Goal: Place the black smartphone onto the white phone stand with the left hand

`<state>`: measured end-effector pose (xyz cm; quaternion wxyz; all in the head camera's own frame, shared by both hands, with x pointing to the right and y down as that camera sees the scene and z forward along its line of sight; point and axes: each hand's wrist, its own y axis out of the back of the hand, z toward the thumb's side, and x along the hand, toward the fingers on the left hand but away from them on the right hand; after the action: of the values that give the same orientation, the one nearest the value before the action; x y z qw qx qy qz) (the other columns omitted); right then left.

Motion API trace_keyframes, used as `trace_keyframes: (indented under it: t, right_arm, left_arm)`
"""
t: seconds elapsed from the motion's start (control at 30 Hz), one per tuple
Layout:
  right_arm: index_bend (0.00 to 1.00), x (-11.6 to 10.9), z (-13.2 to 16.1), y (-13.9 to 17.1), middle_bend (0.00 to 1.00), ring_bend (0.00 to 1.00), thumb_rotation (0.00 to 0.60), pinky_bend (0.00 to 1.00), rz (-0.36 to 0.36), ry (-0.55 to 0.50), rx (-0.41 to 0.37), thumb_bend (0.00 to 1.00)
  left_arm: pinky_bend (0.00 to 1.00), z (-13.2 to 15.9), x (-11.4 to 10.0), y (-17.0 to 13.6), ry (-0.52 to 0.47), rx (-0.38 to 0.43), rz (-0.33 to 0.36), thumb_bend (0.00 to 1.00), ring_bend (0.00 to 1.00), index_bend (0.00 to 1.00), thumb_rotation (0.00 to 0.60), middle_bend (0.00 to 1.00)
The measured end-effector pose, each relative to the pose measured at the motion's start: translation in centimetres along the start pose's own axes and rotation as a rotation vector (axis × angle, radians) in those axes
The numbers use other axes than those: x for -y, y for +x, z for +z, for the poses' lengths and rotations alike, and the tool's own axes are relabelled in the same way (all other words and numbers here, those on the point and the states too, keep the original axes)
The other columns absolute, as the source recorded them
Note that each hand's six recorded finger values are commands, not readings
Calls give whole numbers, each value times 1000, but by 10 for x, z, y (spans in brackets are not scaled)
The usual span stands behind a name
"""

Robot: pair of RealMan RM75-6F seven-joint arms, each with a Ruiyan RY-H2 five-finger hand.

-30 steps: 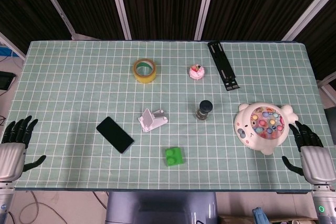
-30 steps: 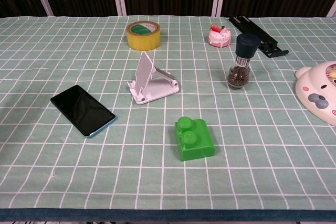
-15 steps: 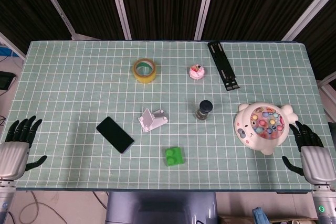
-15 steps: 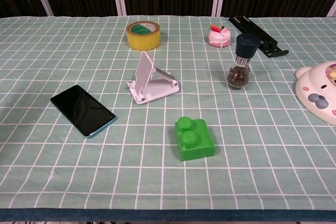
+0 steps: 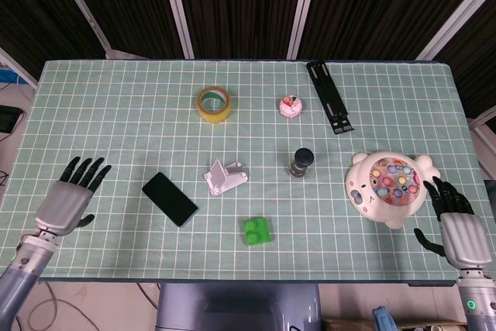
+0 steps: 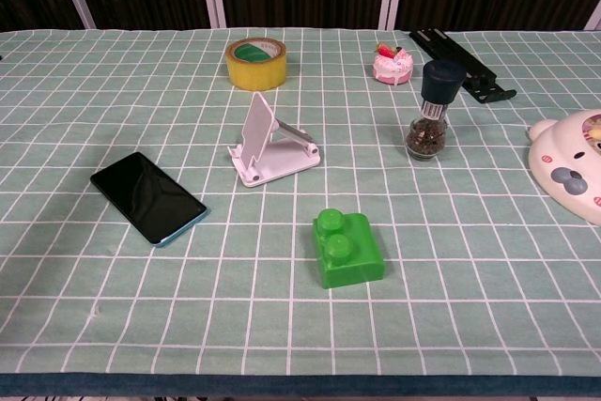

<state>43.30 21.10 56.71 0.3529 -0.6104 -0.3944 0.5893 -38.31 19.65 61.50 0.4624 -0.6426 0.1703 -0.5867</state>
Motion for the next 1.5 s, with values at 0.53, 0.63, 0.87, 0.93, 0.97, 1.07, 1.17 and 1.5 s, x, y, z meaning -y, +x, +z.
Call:
trace_keyframes:
  t: [0.53,0.63,0.87,0.93,0.97,1.07,1.17,1.5]
  right_arm:
    - [60,0,0,-1,0,0,600,151,1,-3,11,363]
    - [60,0,0,-1,0,0,600,152,1,-4,11,362]
    - [60,0,0,-1,0,0,600,151,1,-7,13,362]
    - [60,0,0,-1,0,0,600,151,1,-8,13,362]
    - [60,0,0,-1,0,0,600,151,1,-8,13,362]
    - [60,0,0,-2,0,0,600,152,2,-8,13,362]
    - [60,0,0,-1,0,0,600,151,2,-9,13,362]
    - [60,0,-1,-2,0,0,600,151,2,-8,14,362]
  left_arm:
    - [0,67,-10,81,195,197,-73,128,0,208,600,146]
    - [0,77,-8,88,195,208,-81,127,0,208,600,155]
    - [0,97,-1,97,191,234,-109,128,0,206,600,178]
    - [0,102,3,97,200,243,-120,125,0,204,600,178]
    - [0,104,5,97,204,247,-125,119,0,202,600,177]
    - [0,108,11,97,199,250,-144,107,0,195,600,176]
    - [0,112,15,99,193,250,-157,107,0,195,600,178]
    - [0,127,22,102,193,266,-173,107,0,215,600,215]
